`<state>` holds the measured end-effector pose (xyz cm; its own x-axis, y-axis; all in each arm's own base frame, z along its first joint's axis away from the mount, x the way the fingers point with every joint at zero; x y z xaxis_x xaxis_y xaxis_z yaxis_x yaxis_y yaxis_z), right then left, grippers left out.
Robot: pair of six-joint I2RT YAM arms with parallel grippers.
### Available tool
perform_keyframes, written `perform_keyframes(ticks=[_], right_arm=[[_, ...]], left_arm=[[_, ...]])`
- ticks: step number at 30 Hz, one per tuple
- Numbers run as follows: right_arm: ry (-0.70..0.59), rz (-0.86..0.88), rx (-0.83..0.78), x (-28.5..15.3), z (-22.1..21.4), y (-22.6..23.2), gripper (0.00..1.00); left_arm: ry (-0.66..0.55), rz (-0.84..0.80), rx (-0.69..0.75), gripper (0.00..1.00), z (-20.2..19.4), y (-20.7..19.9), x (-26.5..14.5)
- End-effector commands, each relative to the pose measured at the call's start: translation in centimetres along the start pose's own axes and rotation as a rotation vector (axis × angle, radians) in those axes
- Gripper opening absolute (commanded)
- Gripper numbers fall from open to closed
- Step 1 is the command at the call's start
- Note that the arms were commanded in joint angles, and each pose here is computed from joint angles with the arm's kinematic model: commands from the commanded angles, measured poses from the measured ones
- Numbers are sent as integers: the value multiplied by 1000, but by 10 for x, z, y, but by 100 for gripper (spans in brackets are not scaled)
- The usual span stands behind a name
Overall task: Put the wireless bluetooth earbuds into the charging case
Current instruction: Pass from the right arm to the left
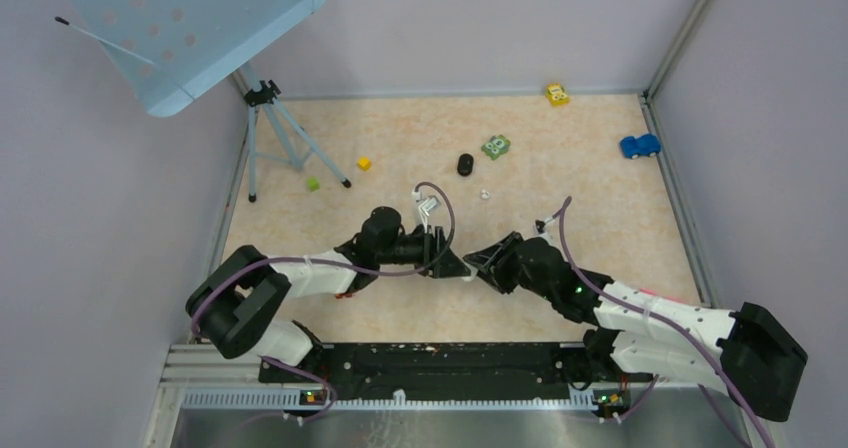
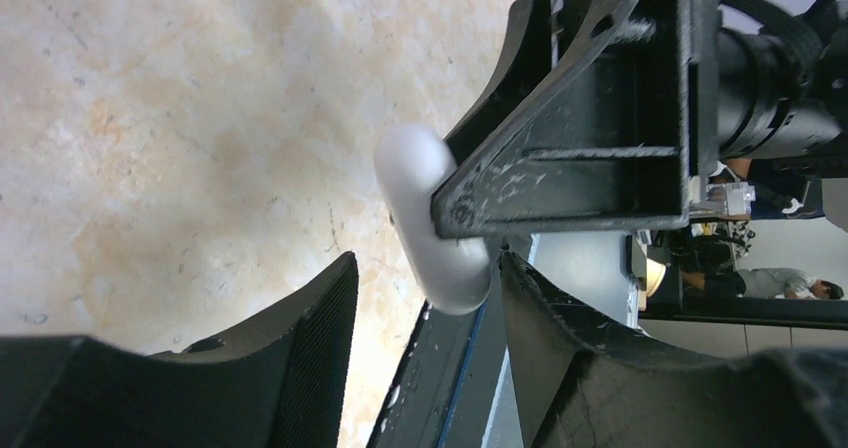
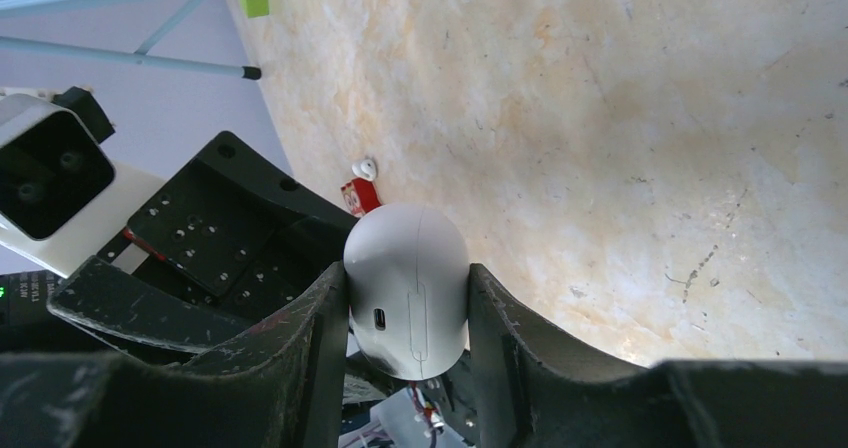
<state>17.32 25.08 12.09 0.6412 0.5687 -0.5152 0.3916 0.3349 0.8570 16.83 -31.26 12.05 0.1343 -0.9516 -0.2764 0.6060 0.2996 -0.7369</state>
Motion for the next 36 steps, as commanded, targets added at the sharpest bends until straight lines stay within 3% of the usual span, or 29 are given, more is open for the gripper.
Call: perform_keyframes(ticks=[1,4,11,14,16,23,36], right_arm=[[20,61,13,0,-3,16,2],[29,72,13,1,-5,19,2],[46,81,11,1,-7,21,4],[44,106,2,-2,-7,25,48],[22,118,-6,-5,-3,27,64],[-58,167,-50,-27,13,36,75],[-59,398,-357,-54,10,64,78]], left_arm=[[-34,-39,66,58,21,-12,8],[-34,-39,67,56,21,-12,9],[-14,-54,60,32,20,-13,10],[-14,-60,59,15,21,-15,10],[-11,-59,53,2,21,-17,9],[-27,-66,36,0,29,-29,-2],[-169,-265,-139,0,70,-55,-49]])
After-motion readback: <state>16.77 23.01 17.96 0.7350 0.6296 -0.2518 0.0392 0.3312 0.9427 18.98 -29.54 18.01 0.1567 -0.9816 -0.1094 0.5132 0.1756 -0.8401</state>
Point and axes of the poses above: each gripper's point midway between its finger pads, its own x axis out along the fingers, its own y axis along the line the jaws close on, z = x × y, the point moved 2 cm from there along -x, back along the fingers, and after that the axes turned 8 degrees about x, right-handed, at the moved point
